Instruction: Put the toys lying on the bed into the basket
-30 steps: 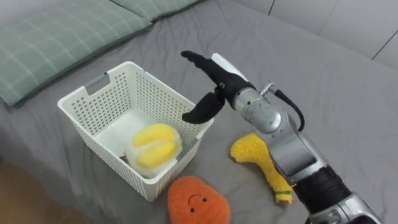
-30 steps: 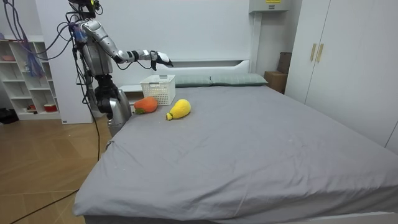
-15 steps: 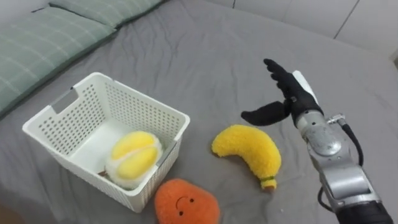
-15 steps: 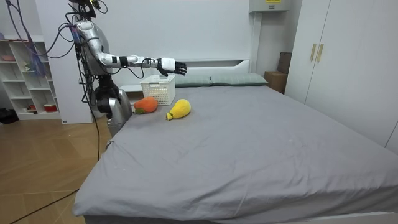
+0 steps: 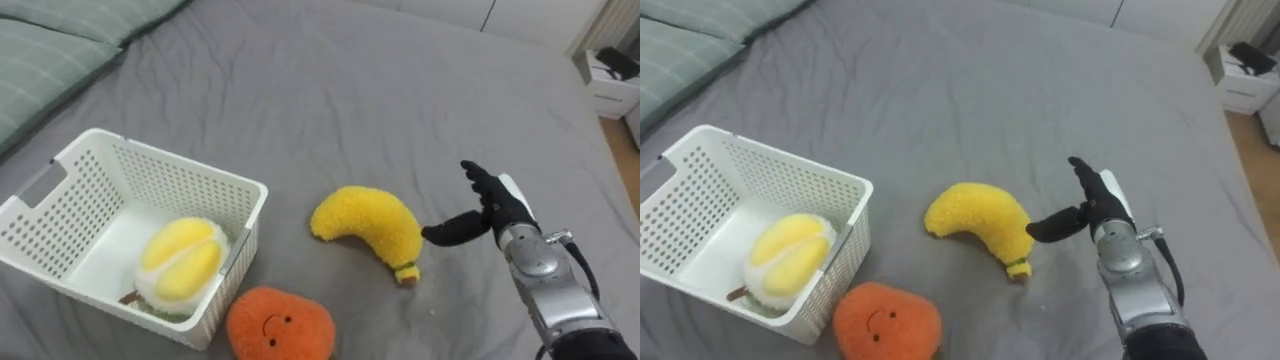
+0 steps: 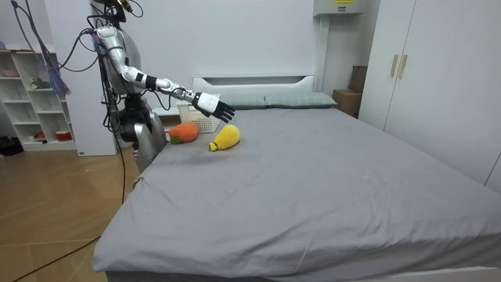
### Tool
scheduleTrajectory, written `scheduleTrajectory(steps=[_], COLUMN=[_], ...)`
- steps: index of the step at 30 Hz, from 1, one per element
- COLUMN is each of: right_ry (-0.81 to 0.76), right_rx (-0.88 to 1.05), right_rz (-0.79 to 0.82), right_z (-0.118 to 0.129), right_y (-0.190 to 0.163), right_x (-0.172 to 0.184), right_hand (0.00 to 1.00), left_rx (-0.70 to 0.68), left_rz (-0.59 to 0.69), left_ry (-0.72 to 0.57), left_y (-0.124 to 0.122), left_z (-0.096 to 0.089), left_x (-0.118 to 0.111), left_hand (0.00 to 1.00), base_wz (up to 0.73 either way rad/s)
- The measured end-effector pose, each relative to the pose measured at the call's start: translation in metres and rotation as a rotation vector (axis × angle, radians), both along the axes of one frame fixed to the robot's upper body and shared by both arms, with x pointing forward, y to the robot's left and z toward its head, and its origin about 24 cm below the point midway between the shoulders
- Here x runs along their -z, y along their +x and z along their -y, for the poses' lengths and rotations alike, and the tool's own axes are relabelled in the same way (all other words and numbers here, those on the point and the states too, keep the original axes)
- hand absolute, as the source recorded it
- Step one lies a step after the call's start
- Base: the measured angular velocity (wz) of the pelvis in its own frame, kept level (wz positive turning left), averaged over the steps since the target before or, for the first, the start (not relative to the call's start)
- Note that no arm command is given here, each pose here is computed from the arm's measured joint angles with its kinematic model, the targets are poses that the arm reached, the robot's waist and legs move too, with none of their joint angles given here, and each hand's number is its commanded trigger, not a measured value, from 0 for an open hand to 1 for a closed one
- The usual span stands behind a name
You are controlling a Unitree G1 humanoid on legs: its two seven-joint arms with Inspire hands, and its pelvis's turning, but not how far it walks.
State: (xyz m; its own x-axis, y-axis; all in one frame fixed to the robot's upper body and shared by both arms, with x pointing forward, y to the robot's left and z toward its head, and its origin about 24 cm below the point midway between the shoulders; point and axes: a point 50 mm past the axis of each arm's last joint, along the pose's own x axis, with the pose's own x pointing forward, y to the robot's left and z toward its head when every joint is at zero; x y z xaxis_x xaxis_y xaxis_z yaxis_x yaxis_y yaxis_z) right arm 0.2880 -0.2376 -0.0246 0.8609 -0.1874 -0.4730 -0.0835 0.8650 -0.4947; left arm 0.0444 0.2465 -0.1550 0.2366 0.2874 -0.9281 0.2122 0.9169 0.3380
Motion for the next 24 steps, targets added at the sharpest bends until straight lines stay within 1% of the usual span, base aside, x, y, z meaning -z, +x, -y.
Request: scheduleTrajectory(steps=[5, 10, 14, 17, 20, 24], right_ry=[-0.024, 0.002, 0.021, 0.029, 0.04, 0.077], right_rx=[-0.015, -0.008, 0.0, -0.004, -0.002, 0.031], right_rz=[-0.025, -0.022, -0.003, 0.003, 0.023, 0.04], right_z=[-0.002, -0.004, -0.004, -0.004, -0.004, 0.002], right_y=[0.01, 0.017, 0.03, 0.032, 0.036, 0.038], right_x=[0.002, 0.001, -0.008, -0.009, -0.014, -0.019], right_hand=[0.0, 0.0, 0.0, 0.0, 0.0, 0.0], left_rx=[0.033, 0.034, -0.009, -0.04, -0.055, -0.039], left_rz=[0.044, 0.061, 0.075, 0.081, 0.086, 0.084], left_ry=[-0.027, -0.046, -0.072, -0.088, -0.092, -0.075], left_y=[0.013, 0.022, 0.029, 0.032, 0.033, 0.035], left_z=[0.006, 0.009, 0.011, 0.011, 0.011, 0.011], left_x=[0.0, 0.001, 0.003, 0.004, 0.004, 0.005], left_hand=[0.0, 0.0, 0.0, 0.0, 0.0, 0.0], base_wz=[-0.02, 0.04, 0.05, 0.05, 0.09, 0.13])
